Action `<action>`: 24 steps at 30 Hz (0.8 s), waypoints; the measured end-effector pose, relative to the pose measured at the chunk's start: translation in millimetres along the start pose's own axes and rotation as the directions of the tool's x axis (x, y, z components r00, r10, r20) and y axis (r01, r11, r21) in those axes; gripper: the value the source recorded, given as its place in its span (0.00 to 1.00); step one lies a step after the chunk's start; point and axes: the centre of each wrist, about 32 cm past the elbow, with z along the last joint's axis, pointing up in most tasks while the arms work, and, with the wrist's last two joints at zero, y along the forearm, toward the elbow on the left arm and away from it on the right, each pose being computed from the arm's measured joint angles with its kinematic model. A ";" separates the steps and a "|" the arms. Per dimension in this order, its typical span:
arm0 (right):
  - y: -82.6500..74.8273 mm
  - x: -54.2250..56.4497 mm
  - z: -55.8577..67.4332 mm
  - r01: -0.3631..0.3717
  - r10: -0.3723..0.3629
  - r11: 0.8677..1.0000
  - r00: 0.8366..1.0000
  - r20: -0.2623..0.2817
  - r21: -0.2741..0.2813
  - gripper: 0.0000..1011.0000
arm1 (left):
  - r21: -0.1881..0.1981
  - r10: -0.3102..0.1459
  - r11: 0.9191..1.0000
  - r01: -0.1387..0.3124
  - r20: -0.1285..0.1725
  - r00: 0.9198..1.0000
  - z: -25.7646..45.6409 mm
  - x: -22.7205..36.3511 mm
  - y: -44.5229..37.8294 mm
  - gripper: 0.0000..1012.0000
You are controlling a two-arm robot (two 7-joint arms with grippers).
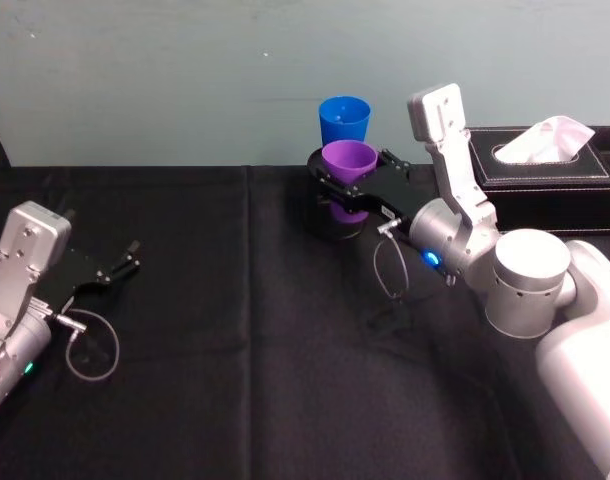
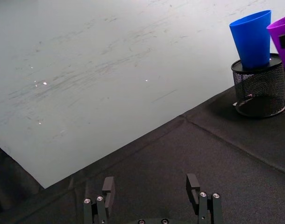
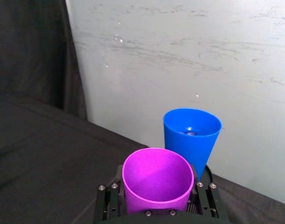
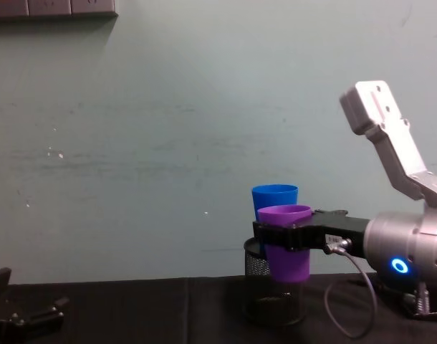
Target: Pick up one cup with a gripper and tap it against the other cup.
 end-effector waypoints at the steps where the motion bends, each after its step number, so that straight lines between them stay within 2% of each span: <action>1: 1.6 0.3 0.5 0.003 -0.003 1.000 1.000 0.001 -0.001 0.74 | 0.000 0.000 1.000 0.000 0.000 1.000 0.0 0.0 0.0 0.99; 10: 15.5 5.1 6.1 0.035 -0.034 0.999 0.999 0.009 -0.012 0.74 | 0.000 0.000 1.000 0.000 0.000 1.000 0.0 0.0 0.0 0.99; 24: 20.6 5.0 9.7 0.043 -0.043 0.999 0.999 0.009 -0.004 0.74 | 0.000 0.000 1.000 0.000 0.000 1.000 0.0 0.0 0.0 0.99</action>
